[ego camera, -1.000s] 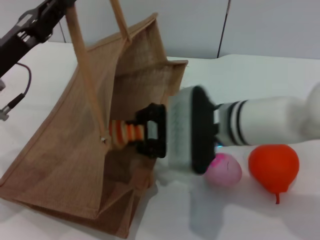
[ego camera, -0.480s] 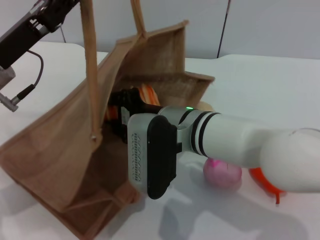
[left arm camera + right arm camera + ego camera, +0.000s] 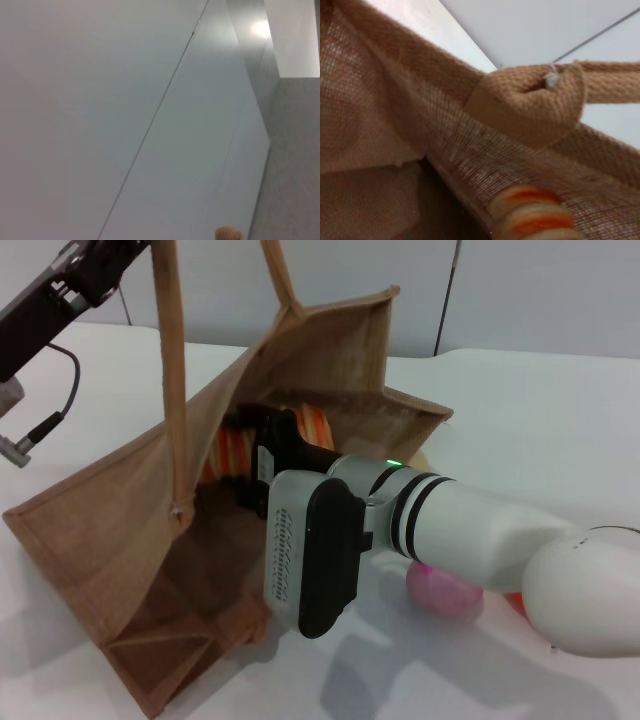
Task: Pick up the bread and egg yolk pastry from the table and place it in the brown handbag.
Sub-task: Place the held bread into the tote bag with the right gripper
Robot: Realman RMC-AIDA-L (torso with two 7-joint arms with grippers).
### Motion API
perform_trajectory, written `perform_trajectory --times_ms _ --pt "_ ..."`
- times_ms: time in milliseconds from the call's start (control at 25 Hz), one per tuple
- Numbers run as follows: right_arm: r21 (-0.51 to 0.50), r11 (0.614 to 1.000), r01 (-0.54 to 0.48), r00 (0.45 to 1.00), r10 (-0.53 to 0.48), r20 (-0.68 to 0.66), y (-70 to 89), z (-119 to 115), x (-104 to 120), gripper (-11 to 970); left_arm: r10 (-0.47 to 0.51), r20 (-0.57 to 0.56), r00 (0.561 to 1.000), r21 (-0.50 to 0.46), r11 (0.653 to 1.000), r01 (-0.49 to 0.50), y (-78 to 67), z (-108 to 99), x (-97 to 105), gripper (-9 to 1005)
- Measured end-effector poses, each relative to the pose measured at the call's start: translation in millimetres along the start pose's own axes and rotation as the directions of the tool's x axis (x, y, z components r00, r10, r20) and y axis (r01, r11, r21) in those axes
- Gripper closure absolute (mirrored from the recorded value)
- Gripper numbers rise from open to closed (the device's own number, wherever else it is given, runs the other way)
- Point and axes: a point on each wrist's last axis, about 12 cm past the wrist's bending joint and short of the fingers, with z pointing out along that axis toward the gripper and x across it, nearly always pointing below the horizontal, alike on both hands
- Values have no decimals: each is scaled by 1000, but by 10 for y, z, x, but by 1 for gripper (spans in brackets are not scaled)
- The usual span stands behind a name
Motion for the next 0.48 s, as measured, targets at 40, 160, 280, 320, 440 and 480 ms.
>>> perform_trajectory --times_ms 40,160,280,320,440,480 --pt "1 1000 -7 1000 7 0 -1 -1 2 399 2 3 1000 -6 1000 -2 1 -15 -1 872" --pt "20 999 -39 999 39 -5 -3 -20 17 282 12 27 1000 -38 999 -11 14 -75 -12 872" --pt "62 995 -76 997 77 -12 -25 -47 50 165 29 75 997 -100 995 -22 33 -194 -31 873" --pt "80 993 -91 996 93 -16 -36 -58 67 145 35 95 995 -125 992 -23 41 -243 -36 873" --pt "113 985 -132 990 135 -24 -57 -84 114 85 59 164 985 -210 977 -24 58 -404 -17 873" --pt "119 982 -147 988 151 -27 -61 -94 131 65 75 191 979 -246 969 -27 62 -473 -10 873"
